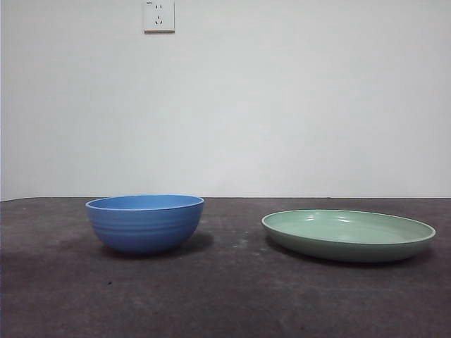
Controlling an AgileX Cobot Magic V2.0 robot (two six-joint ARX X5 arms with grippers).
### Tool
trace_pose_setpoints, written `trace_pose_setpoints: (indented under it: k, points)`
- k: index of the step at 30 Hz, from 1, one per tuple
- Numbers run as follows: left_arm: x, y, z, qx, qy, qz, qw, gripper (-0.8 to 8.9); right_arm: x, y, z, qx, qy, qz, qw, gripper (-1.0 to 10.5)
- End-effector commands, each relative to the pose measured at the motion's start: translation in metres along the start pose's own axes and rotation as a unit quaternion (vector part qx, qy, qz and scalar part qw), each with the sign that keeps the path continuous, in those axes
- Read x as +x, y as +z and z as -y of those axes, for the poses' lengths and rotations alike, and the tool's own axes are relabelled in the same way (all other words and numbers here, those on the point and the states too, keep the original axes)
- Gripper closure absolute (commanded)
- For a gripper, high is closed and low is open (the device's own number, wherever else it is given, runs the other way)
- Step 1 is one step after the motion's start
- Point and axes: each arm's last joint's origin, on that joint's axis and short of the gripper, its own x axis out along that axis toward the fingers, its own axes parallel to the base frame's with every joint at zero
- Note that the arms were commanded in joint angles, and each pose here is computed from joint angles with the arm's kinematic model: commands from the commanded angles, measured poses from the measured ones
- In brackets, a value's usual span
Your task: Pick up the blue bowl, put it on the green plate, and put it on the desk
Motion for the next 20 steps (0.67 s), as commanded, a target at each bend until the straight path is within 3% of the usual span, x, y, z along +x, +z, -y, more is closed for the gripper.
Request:
trace_pose_setpoints:
  k: [1, 8, 10, 15, 20]
  points:
    - [-0.0033, 0.0043, 0.0048, 0.021, -0.018, 0.007, 1.0, 8.04, -0.0029, 0.0027, -0.0043, -0.022, 0.011, 0.002, 1.0, 9.4]
    - [-0.0031, 0.0043, 0.0054, 0.023, -0.02, 0.007, 1.0, 7.79, -0.0027, 0.0022, -0.0065, -0.028, 0.018, 0.0, 0.999, 9.3]
    - [-0.0031, 0.0043, 0.0054, 0.021, -0.02, 0.007, 1.0, 6.92, -0.0027, 0.0022, -0.0065, -0.027, 0.018, 0.0, 0.999, 8.7]
    - [-0.0031, 0.0049, 0.0054, 0.013, -0.021, 0.009, 1.0, 4.04, -0.0027, 0.0023, -0.0065, -0.024, 0.018, 0.0, 1.0, 6.0]
    - [-0.003, 0.0051, 0.0054, 0.001, -0.021, 0.01, 1.0, 3.47, -0.0027, 0.0023, -0.0065, -0.024, 0.018, 0.0, 1.0, 5.8]
